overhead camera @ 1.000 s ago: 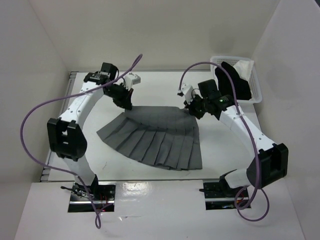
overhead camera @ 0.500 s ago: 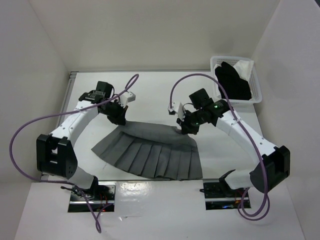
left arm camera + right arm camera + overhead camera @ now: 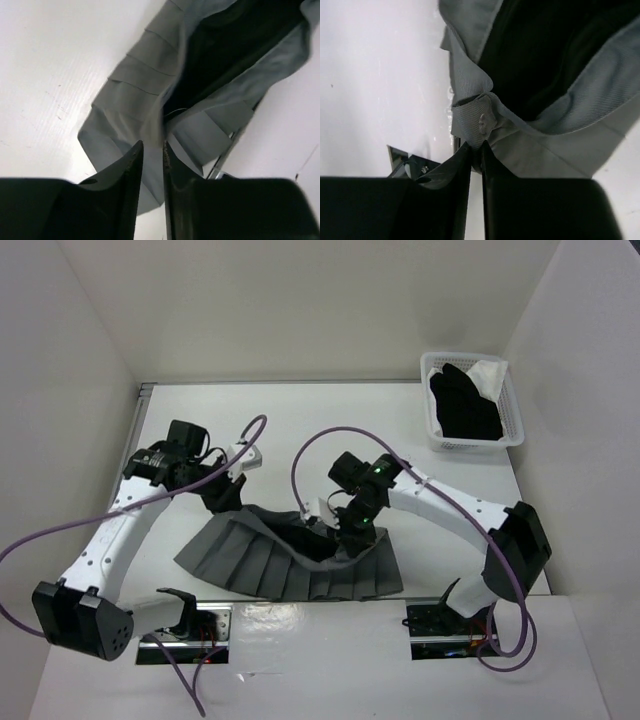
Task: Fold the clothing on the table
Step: Fold the skirt
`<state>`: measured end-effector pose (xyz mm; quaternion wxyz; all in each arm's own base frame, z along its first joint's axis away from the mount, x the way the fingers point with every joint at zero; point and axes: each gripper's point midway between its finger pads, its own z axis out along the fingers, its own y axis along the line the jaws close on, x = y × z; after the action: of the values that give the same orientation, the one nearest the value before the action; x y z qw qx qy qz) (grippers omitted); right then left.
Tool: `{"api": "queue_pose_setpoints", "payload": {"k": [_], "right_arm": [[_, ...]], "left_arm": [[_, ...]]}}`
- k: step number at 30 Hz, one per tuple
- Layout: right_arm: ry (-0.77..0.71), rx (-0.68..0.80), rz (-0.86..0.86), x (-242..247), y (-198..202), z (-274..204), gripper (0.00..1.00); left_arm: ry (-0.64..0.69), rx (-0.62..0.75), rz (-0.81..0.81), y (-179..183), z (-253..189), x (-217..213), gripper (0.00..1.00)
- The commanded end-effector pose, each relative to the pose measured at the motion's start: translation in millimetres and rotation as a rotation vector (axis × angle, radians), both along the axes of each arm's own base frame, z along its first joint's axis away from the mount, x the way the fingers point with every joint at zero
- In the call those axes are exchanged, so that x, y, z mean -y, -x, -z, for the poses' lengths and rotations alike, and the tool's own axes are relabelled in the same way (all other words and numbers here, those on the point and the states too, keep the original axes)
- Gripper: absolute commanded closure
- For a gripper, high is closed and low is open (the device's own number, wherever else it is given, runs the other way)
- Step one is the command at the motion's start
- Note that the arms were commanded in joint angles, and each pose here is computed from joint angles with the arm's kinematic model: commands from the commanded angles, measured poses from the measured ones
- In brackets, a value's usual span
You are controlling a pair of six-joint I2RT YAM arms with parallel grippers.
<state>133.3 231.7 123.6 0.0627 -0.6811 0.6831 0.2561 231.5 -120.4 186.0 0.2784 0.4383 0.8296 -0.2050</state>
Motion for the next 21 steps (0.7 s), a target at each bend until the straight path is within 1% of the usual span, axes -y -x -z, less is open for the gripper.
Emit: {"api": "queue_pose_setpoints", "payload": {"k": [1, 2, 3, 5, 6, 8, 10, 12, 13, 14, 15, 16, 17, 18, 20, 21], "right_arm": [[0.038, -0.045, -0.046, -1, 18, -11, 0.84], [0.039, -0.045, -0.046, -1, 18, -11, 0.71], [0.041, -0.048, -0.046, 0, 19, -13, 0.67], [0.041, -0.047, -0.046, 0, 19, -15, 0.65], [0.032, -0.039, -0.046, -3, 17, -18, 0.63], [0.051, -0.054, -0.063, 2, 20, -20, 0.62], [0.055, -0.029, -0.061, 1, 15, -22, 0.62], [0.064, 0.037, -0.003, 0, -1, -23, 0.6], [0.065, 0.057, 0.015, -1, -6, -22, 0.6], [0.071, 0.068, 0.07, -2, -13, -22, 0.56], [0.038, 0.111, 0.114, -10, -28, -25, 0.54], [0.042, 0.138, 0.146, -11, -35, -25, 0.45], [0.043, 0.137, 0.19, -17, -41, -25, 0.4], [0.03, 0.153, 0.228, -28, -53, -23, 0.35], [0.037, 0.137, 0.292, -39, -62, -20, 0.19], [0.025, 0.157, 0.334, -52, -78, -16, 0.17]], "left_arm": [[0.047, 0.005, 0.102, 26, -15, 7, 0.7], [0.042, -0.027, 0.102, 33, -13, 5, 0.67], [0.055, -0.026, 0.117, 36, -17, 7, 0.62], [0.067, 0.017, 0.129, 40, -28, 7, 0.47], [0.069, 0.03, 0.13, 42, -30, 7, 0.45], [0.082, 0.068, 0.081, 38, -36, 1, 0.45], [0.085, 0.108, 0.029, 35, -40, -5, 0.45], [0.069, 0.133, -0.089, 20, -38, -16, 0.45], [0.041, 0.201, -0.169, 5, -43, -27, 0.45], [0.056, 0.194, -0.254, 0, -44, -32, 0.45], [0.051, 0.199, -0.32, -6, -40, -41, 0.45], [0.06, 0.253, -0.374, -17, -50, -47, 0.45], [0.045, 0.259, -0.447, -24, -49, -58, 0.38], [0.064, 0.251, -0.526, -28, -51, -67, 0.33], [0.072, 0.274, -0.599, -35, -58, -79, 0.22], [0.085, 0.267, -0.681, -41, -59, -92, 0.1]]}}
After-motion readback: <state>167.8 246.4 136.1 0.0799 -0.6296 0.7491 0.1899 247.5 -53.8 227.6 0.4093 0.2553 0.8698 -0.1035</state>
